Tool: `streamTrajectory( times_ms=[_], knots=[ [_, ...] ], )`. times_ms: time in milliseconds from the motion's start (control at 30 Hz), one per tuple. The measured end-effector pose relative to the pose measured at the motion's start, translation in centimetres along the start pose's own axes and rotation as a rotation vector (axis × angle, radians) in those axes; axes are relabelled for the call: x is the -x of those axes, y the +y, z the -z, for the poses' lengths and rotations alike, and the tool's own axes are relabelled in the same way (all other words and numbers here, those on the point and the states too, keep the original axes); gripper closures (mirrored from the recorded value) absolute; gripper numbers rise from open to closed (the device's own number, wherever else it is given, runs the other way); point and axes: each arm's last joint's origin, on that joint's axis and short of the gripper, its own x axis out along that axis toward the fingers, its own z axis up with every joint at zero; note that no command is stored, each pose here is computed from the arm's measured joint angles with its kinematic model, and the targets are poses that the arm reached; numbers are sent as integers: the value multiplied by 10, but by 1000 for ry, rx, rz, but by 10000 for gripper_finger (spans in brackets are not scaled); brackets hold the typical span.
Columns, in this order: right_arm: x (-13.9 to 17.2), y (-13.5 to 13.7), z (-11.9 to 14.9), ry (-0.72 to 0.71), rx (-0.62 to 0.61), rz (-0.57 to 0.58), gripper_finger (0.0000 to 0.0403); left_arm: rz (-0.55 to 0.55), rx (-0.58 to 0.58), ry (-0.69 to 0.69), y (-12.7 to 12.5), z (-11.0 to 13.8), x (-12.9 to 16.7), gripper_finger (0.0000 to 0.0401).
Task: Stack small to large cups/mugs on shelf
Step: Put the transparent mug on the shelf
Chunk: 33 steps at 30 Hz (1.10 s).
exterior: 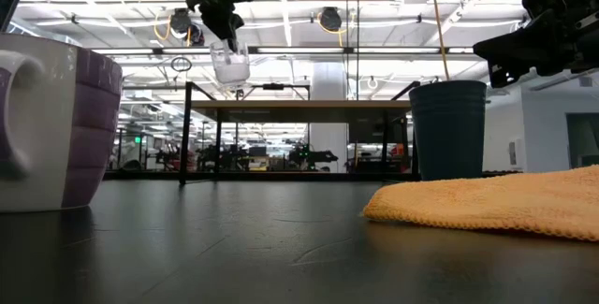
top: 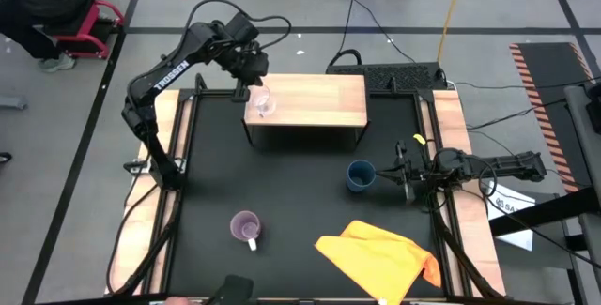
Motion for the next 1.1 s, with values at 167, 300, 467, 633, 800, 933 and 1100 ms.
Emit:
streamTrajectory(
  times_ms=[167, 300, 467, 633, 800, 933, 1100],
  knots=[
    [0, 0, 0, 0, 0, 0, 403, 38, 6, 1, -3, 1, 0, 401],
    [0, 0, 0, 0, 0, 0, 403, 46, 4, 5, -4, 1, 0, 401],
    [0, 0, 0, 0, 0, 0, 403, 50, -8, 8, -6, -2, -3, 401],
    [0, 0, 0, 0, 0, 0, 403, 55, -4, 52, -1, -2, -17, 401],
    [0, 0, 0, 0, 0, 0, 403, 50, -8, 88, 3, -2, -25, 401],
    [0, 0, 0, 0, 3, 0, 403, 49, -12, 96, 5, -2, -28, 401],
    [0, 0, 0, 0, 19, 0, 403, 44, -14, 97, 5, -2, -28, 401]
  ],
)
